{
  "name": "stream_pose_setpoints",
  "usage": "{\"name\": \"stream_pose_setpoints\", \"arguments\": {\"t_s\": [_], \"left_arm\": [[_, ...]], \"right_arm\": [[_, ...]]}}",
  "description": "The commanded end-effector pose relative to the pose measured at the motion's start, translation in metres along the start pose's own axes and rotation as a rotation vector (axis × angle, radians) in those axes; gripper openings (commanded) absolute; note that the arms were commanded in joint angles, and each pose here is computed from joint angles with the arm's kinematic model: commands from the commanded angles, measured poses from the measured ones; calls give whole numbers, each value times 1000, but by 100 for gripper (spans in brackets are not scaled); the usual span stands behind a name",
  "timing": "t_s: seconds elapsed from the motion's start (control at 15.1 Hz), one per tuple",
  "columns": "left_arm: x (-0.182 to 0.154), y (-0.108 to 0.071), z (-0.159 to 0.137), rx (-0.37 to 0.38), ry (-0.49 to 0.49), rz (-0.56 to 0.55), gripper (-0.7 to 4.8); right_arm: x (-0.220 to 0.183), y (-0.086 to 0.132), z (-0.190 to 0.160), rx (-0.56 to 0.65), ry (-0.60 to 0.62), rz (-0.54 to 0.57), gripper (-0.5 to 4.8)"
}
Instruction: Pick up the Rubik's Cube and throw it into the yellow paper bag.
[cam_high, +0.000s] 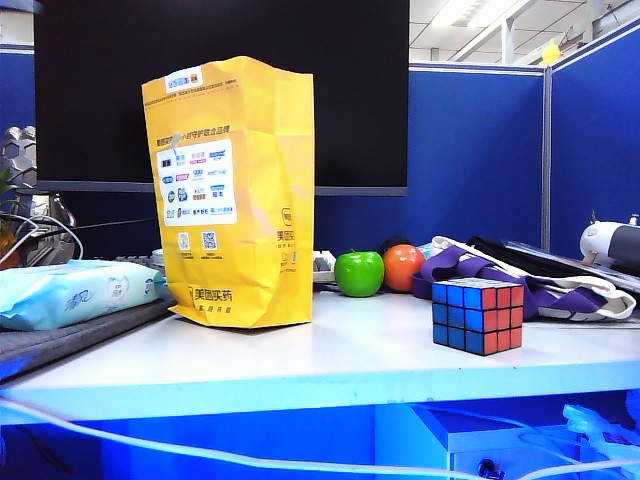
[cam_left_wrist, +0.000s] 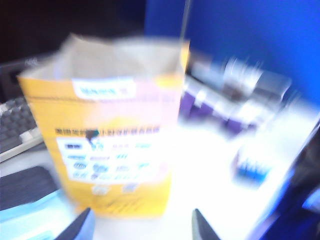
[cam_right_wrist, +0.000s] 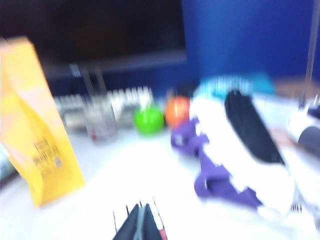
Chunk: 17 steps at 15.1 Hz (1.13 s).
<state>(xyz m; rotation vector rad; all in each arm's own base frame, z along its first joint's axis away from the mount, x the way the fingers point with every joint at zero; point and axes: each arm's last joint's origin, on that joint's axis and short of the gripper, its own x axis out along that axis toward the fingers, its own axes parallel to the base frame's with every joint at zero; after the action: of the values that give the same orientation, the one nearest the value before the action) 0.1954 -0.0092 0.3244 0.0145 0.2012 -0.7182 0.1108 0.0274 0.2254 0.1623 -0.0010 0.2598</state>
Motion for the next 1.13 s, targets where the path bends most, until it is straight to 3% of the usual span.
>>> {"name": "stream_pose_setpoints", "arguments": {"t_s": [0.07, 0.2, 0.33, 0.4, 0.53, 0.66, 0.8, 1.06, 1.13], "left_arm": [[44, -33, -7, 300, 218, 107, 250], [69, -66, -13, 399, 274, 115, 244], [93, -102, -19, 462, 264, 36, 244], [98, -109, -21, 456, 258, -4, 244], [115, -122, -27, 316, 215, -201, 244], [118, -123, -25, 303, 172, -240, 244], [119, -127, -22, 289, 124, -375, 243], [130, -123, -36, 226, 178, -526, 241], [132, -120, -39, 201, 200, -521, 240]], "right_arm": [[55, 6, 28, 15, 231, 41, 110], [97, 10, 36, 37, 347, 138, 363], [133, 10, 38, -18, 471, 157, 479], [138, 10, 39, -40, 499, 167, 479], [150, 5, 45, -145, 566, 185, 479], [152, 3, 41, -145, 597, 195, 479], [155, -3, 33, -130, 649, 215, 479], [169, -7, 7, -129, 752, 289, 479], [173, -7, 4, -117, 764, 309, 479]]}}
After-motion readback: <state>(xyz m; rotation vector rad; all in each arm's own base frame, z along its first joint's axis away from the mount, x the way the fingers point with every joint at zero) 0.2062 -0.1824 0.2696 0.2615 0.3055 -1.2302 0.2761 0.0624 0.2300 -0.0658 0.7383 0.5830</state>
